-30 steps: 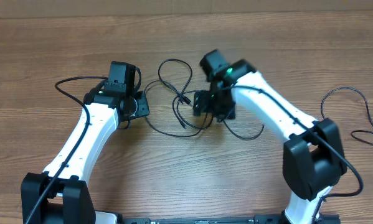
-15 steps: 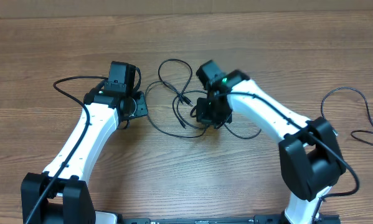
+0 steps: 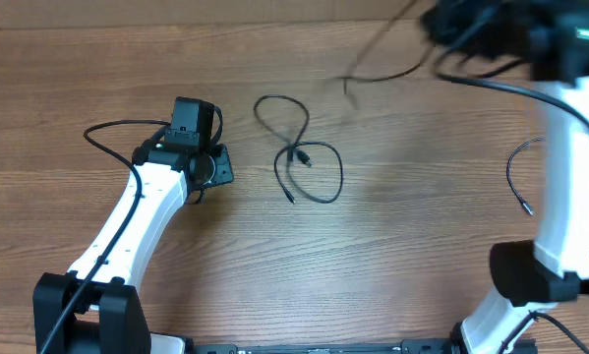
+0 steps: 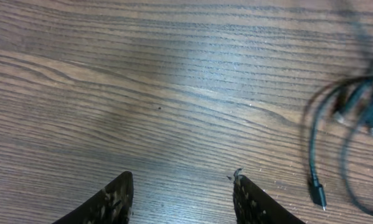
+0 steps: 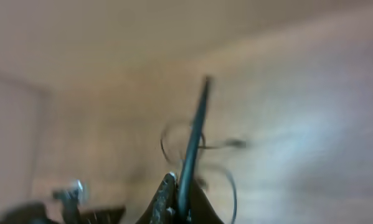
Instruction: Untangle cables
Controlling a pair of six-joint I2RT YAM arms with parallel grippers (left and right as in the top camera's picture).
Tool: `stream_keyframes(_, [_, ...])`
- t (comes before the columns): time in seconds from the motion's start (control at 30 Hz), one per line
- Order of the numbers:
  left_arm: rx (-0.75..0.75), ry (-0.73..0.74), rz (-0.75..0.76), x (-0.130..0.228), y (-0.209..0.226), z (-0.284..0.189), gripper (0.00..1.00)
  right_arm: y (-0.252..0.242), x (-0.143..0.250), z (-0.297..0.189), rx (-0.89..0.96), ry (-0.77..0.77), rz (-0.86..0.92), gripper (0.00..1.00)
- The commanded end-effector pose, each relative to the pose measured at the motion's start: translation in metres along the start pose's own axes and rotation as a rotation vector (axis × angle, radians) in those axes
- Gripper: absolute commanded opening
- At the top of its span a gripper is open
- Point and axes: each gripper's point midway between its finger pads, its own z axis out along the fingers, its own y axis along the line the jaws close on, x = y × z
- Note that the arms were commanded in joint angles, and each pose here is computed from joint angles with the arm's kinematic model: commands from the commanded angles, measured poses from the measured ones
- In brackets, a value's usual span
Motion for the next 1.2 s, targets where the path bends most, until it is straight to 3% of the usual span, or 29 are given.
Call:
stream_keyframes(0.0, [-0.008,-0.002,0.030,-0.001,0.000,0.001,0.51,-0.008,-0.038,-0.058,-0.001,-0.186,-0.010,0.04])
stream_keyframes(0.33, [-0.012,0.008,0.031,0.001,0.001,0.001,0.52,-0.127,-0.070,-0.114,0.278,-0.357,0.269,0.04])
stream_keyframes(0.5, [-0.012,0.008,0.030,0.001,0.001,0.001,0.52,-0.150,-0.072,-0.126,0.330,-0.382,0.306,0.04])
stream_keyframes(0.63, [-0.012,0.011,0.031,0.002,0.001,0.001,0.52,-0.126,-0.075,-0.119,0.194,-0.351,0.232,0.04])
stream_keyframes(0.87, [-0.005,0.014,0.030,0.002,-0.001,0.001,0.52,-0.021,-0.085,-0.128,-0.347,-0.319,-0.068,0.04])
stream_keyframes(1.0, [0.015,0.023,0.031,0.004,-0.004,0.001,0.52,-0.025,-0.109,-0.137,-0.305,-0.428,-0.069,0.04])
stream_keyframes(1.17, [0.017,0.027,0.031,0.005,-0.004,0.001,0.52,-0.077,-0.138,-0.144,-0.006,-0.589,0.021,0.04])
